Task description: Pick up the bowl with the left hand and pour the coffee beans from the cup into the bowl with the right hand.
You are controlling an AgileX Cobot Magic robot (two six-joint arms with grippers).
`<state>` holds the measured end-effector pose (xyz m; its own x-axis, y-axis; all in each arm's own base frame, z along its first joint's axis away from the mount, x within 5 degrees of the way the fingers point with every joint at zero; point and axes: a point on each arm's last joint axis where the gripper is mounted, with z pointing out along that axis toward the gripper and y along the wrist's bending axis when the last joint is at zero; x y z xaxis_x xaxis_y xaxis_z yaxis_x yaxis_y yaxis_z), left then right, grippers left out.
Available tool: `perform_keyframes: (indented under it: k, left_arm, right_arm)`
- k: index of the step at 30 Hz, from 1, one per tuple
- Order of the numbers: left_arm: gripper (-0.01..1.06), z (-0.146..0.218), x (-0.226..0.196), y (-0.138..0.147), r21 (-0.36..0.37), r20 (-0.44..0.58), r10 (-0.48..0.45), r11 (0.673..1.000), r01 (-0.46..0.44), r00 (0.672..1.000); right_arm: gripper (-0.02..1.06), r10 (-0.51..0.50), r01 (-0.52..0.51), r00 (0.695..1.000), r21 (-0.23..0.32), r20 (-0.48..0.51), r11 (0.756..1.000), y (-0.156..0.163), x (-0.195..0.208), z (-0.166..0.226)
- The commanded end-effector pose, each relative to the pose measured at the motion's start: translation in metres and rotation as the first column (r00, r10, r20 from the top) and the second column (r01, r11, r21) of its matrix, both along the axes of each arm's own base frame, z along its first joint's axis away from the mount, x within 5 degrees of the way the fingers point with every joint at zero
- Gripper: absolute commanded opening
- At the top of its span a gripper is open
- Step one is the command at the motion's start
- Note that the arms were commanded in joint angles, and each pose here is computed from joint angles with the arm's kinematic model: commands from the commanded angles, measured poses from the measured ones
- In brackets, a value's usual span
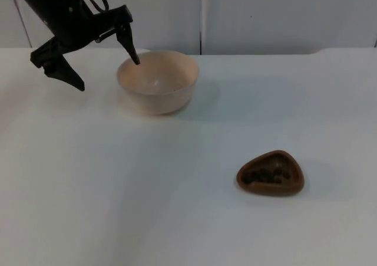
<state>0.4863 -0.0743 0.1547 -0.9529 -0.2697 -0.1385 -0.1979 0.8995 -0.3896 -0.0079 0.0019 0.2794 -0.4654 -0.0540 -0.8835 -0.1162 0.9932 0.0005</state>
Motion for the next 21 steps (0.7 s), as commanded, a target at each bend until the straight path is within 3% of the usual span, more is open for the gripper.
perform_keyframes:
  k: [1, 10, 21]
  left_arm:
    - [1.02, -0.002, 0.004, -0.004, -0.016, 0.015, 0.032, 0.999, -0.032, 0.999]
    - [1.02, -0.022, 0.011, -0.017, -0.030, 0.031, 0.107, 0.994, -0.106, 0.994]
    - [1.02, -0.030, 0.013, -0.015, -0.023, 0.035, 0.130, 0.991, -0.129, 0.991]
  right_arm:
    - [1.05, -0.003, 0.003, 1.000, -0.010, 0.011, 1.000, 0.000, 0.000, 0.000]
    - [1.05, -0.004, 0.004, 1.000, -0.008, 0.011, 1.000, 0.000, 0.000, 0.000]
    - [1.05, -0.005, 0.005, 1.000, -0.010, 0.011, 1.000, 0.000, 0.000, 0.000]
